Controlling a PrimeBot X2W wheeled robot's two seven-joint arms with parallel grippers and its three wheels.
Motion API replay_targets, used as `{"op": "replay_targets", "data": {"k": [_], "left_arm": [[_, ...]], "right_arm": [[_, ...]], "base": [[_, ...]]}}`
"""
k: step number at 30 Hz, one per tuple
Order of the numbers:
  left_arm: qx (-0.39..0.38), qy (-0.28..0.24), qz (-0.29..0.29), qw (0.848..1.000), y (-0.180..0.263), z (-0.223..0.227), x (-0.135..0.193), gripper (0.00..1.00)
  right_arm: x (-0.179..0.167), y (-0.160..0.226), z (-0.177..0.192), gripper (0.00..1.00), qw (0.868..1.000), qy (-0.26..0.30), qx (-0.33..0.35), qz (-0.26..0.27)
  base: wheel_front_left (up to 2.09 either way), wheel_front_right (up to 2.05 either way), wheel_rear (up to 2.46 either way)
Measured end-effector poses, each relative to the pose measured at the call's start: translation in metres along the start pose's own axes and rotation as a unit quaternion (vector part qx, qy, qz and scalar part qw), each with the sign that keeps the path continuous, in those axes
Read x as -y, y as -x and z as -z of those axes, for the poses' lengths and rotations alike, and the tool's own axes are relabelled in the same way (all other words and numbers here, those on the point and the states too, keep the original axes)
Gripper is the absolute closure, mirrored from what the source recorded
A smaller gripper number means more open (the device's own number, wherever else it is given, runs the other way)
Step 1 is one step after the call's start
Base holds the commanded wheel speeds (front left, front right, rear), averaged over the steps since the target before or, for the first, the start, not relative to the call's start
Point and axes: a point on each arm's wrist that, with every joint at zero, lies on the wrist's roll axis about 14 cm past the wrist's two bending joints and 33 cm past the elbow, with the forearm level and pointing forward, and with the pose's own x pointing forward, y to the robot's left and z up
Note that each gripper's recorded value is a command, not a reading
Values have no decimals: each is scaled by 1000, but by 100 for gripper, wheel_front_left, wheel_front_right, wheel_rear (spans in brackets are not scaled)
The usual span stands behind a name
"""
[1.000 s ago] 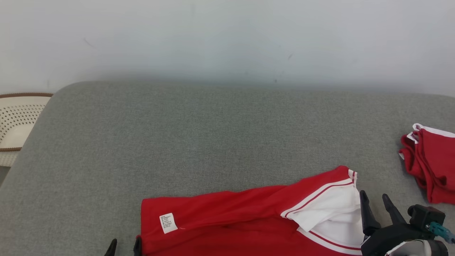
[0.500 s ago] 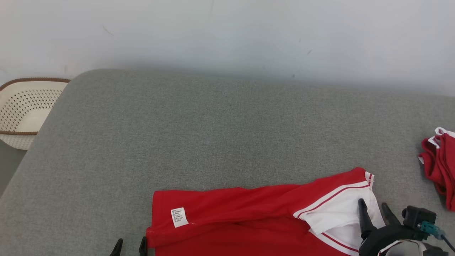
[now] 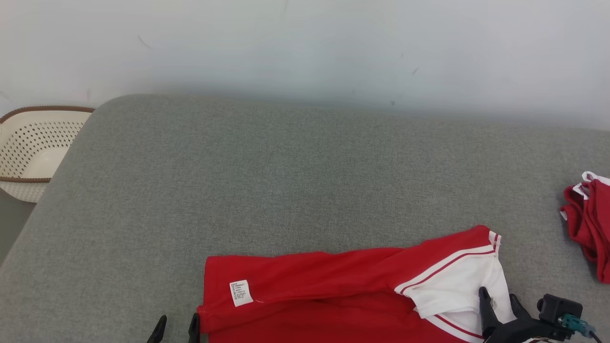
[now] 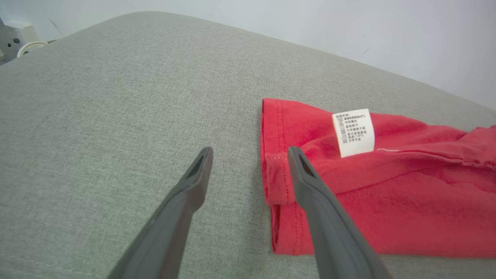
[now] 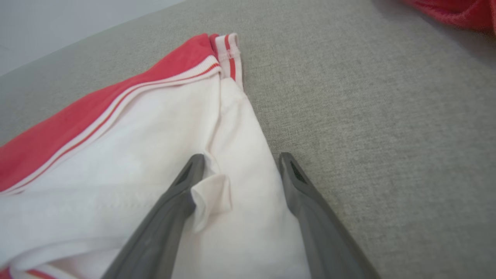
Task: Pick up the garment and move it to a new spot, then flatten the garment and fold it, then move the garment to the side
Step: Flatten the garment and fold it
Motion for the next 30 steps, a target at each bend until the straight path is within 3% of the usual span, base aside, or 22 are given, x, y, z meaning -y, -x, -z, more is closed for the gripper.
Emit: {"op": "replay_targets", "data": {"k": [4, 5, 7, 8, 9, 19, 30], "left_arm": [[0, -1, -3, 1000, 0, 0, -2, 0], [-1, -1, -5, 1000, 0, 1, -3, 0], [-1, -1, -7, 1000, 1, 1, -5, 0], [-1, -2, -9, 1000, 2, 1, -6, 0], [-1, -2, -11, 1000, 2, 0, -8, 0], [8, -4, -9, 1000, 5, -5, -7, 0], [7, 2, 44, 999, 1, -4, 29, 0]], "right_arm": [[-5, -4, 5, 0, 1000, 3, -12, -10], [-6, -5, 7, 14, 1000, 4, -16, -12], [-8, -8, 8, 54, 1000, 6, -21, -16], [-9, -9, 9, 81, 1000, 6, -24, -18], [-9, -10, 9, 100, 999, 5, -26, -19], [-1, -11, -3, 100, 1000, -9, -16, -8], [60, 15, -35, 100, 997, 7, 35, 64]], "base": [[0, 0, 0], [0, 0, 0], [0, 0, 0], [0, 0, 0], [0, 0, 0], [0, 0, 0], [0, 0, 0]]}}
